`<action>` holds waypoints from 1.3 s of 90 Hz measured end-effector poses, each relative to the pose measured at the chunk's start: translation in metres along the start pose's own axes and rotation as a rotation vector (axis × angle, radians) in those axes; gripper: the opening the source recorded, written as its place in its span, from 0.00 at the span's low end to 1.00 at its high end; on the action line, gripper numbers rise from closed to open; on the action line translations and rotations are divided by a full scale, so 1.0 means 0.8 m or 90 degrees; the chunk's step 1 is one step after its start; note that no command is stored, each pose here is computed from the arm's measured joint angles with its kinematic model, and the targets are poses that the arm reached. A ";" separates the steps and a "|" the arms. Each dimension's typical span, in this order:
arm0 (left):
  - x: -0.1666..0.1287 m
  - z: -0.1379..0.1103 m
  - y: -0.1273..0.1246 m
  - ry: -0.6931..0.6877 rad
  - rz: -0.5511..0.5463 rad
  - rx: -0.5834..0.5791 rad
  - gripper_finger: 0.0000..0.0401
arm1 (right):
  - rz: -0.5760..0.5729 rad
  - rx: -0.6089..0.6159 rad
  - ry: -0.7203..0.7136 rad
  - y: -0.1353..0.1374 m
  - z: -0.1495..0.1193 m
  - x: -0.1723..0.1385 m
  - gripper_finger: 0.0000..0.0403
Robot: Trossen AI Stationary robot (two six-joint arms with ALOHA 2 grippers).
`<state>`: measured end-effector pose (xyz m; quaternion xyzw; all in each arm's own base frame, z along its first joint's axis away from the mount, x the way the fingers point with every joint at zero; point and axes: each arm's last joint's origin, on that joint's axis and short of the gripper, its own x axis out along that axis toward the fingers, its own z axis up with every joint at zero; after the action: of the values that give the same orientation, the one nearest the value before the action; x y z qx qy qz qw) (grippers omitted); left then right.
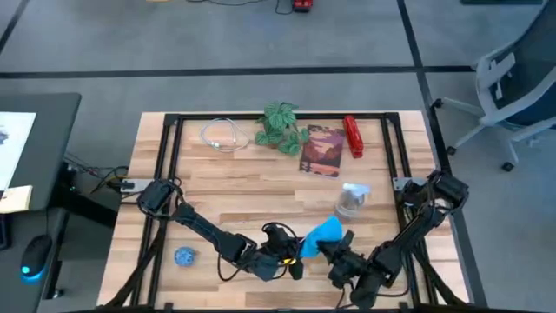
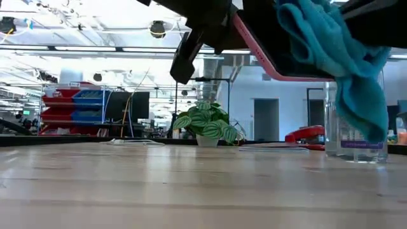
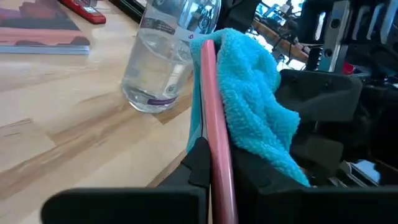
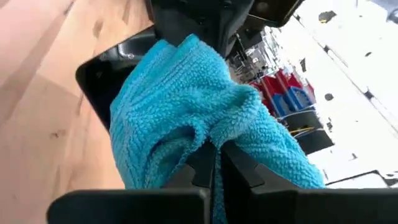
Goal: Apply microfiber cloth
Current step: Wipe the back and front of the pink cellphone with the blue microfiber cloth
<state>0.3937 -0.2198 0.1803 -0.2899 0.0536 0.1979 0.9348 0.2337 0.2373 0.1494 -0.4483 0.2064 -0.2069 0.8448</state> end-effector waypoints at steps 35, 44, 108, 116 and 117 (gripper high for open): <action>0.000 0.000 -0.002 0.016 -0.020 0.018 0.02 | 0.083 0.081 -0.022 -0.017 0.012 -0.002 0.00; 0.001 0.001 -0.002 0.017 -0.021 0.031 0.02 | 0.078 0.046 -0.020 -0.014 0.011 0.002 0.00; -0.025 -0.001 -0.003 0.029 0.046 0.014 0.02 | 0.242 0.112 0.053 0.005 -0.041 -0.074 0.00; -0.038 0.005 0.004 0.032 0.101 -0.007 0.02 | 0.251 0.132 0.046 0.006 -0.042 -0.084 0.00; -0.039 0.006 0.006 0.035 0.110 -0.009 0.02 | 0.252 0.134 0.046 0.007 -0.042 -0.085 0.00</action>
<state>0.3630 -0.2244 0.1884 -0.2965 0.1024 0.2701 0.9103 0.1598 0.2537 0.1387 -0.3011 0.2975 -0.0736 0.9030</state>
